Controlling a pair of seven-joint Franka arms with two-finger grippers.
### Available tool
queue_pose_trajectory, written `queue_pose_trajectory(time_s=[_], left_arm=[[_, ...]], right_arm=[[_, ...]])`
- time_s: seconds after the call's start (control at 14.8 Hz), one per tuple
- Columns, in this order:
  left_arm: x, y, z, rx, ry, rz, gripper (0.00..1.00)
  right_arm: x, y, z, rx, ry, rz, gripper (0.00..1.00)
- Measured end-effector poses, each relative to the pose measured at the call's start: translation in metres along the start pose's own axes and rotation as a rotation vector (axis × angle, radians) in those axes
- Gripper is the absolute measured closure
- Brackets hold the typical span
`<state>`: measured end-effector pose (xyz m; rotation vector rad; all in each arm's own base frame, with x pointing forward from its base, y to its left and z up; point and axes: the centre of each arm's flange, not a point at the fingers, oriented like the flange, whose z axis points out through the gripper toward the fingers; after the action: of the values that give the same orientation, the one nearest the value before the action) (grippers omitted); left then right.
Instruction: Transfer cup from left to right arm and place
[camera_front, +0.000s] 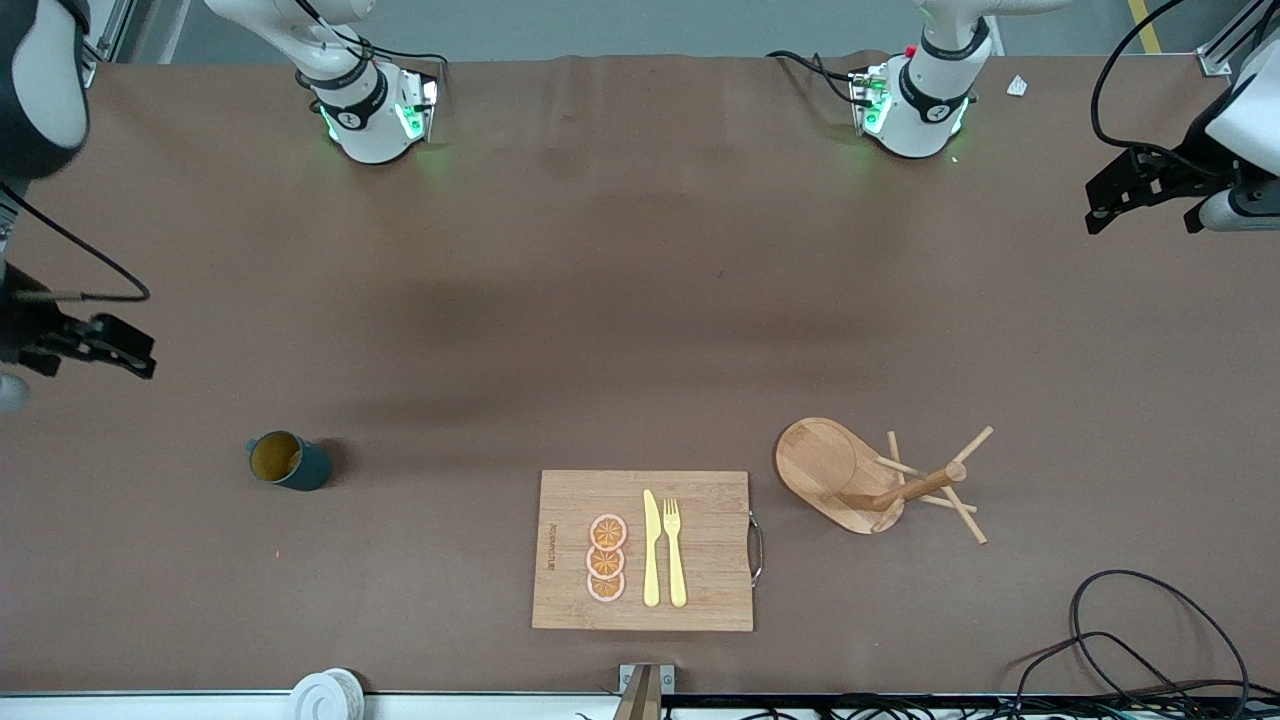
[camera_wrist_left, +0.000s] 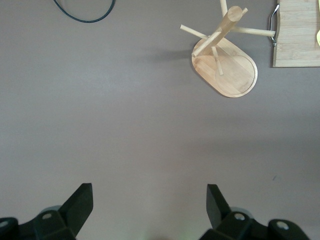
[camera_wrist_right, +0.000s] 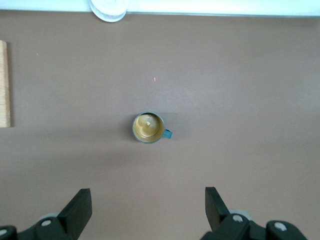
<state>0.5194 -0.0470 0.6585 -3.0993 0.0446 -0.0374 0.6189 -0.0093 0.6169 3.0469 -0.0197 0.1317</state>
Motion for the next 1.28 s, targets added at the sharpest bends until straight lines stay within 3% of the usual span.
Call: queue_pose_trajectory(time_s=[0.2,0.47,0.68,0.95,1.28], left_arm=[[0.000,-0.001,0.000,0.000,0.000,-0.001,0.00],[0.000,-0.003,0.000,0.000,0.001,-0.005,0.00],[-0.001,-0.002,-0.001,0.000,-0.003,-0.004,0.00],[-0.006,0.009,0.002,0.003,-0.041,0.018,0.00],[-0.008,0.021,0.002,0.000,-0.047,0.040,0.00]], right_arm=[[-0.015,0.001,-0.016,0.004,-0.033,0.002,0.00],[-0.017,0.002,-0.022,0.008,-0.027,0.005,0.00],[-0.023,0.002,-0.022,0.007,-0.069,0.005,0.00],[-0.024,0.003,-0.026,0.007,-0.064,0.008,0.00],[-0.024,0.007,-0.029,0.077,-0.062,0.028,0.00]])
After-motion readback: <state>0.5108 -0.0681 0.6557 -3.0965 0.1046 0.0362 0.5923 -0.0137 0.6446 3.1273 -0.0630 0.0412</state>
